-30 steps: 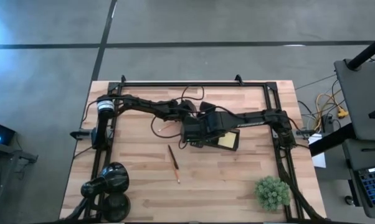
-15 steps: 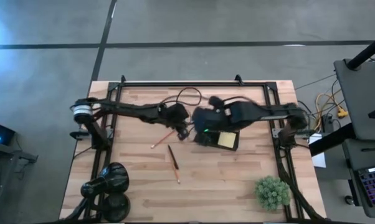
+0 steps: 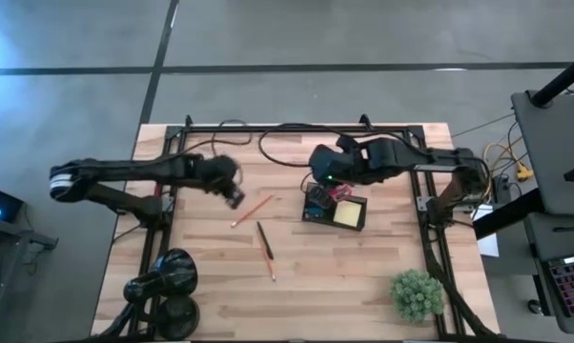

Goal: Pick and place office supplies into organizer
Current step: Put the top pencil into the desk organizer

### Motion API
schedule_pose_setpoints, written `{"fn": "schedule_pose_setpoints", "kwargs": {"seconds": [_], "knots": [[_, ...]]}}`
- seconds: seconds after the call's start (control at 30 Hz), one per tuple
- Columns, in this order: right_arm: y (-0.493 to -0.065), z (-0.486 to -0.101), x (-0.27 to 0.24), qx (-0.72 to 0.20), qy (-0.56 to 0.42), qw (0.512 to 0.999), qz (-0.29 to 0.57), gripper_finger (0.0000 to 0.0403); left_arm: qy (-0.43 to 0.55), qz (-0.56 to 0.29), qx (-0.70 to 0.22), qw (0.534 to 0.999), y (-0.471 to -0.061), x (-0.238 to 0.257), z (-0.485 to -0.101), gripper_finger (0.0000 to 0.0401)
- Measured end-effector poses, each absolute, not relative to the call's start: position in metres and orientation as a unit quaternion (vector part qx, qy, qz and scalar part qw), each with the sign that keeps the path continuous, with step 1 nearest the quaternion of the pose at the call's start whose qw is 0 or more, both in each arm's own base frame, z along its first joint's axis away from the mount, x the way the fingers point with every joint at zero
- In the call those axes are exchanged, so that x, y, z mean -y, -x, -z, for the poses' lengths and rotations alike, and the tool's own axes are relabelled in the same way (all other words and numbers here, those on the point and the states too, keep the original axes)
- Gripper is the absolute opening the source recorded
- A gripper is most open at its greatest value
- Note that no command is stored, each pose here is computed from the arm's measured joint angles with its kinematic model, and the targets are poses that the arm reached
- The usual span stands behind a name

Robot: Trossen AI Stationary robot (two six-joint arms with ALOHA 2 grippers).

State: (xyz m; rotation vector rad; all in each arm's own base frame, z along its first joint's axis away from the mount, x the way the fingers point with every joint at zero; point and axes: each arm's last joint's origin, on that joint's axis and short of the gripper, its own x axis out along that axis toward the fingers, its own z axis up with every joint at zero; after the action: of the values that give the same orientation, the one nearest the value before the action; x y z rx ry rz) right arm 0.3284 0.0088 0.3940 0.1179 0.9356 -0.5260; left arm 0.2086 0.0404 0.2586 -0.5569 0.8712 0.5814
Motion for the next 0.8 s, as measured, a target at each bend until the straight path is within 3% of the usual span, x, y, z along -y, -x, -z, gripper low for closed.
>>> {"fn": "schedule_pose_setpoints", "kwargs": {"seconds": [0.13,0.47,0.63,0.8], "knots": [[-0.332,-0.377,-0.008,-0.462,-0.055,0.848,0.254,0.0073,0.284,-0.318,-0.517,0.743,-0.185,-0.033,-0.228,0.0000],[-0.341,-0.356,-0.009,-0.458,-0.051,0.853,0.244,0.0069,0.308,-0.371,-0.596,0.642,-0.198,-0.031,-0.143,0.0000],[-0.339,-0.357,-0.009,-0.459,-0.048,0.853,0.243,0.0070,0.280,-0.370,-0.624,0.629,-0.211,-0.025,-0.133,0.0000],[-0.336,-0.359,-0.009,-0.459,-0.048,0.853,0.244,0.0075,0.265,-0.349,-0.619,0.652,-0.227,-0.013,-0.141,0.0000]]}}
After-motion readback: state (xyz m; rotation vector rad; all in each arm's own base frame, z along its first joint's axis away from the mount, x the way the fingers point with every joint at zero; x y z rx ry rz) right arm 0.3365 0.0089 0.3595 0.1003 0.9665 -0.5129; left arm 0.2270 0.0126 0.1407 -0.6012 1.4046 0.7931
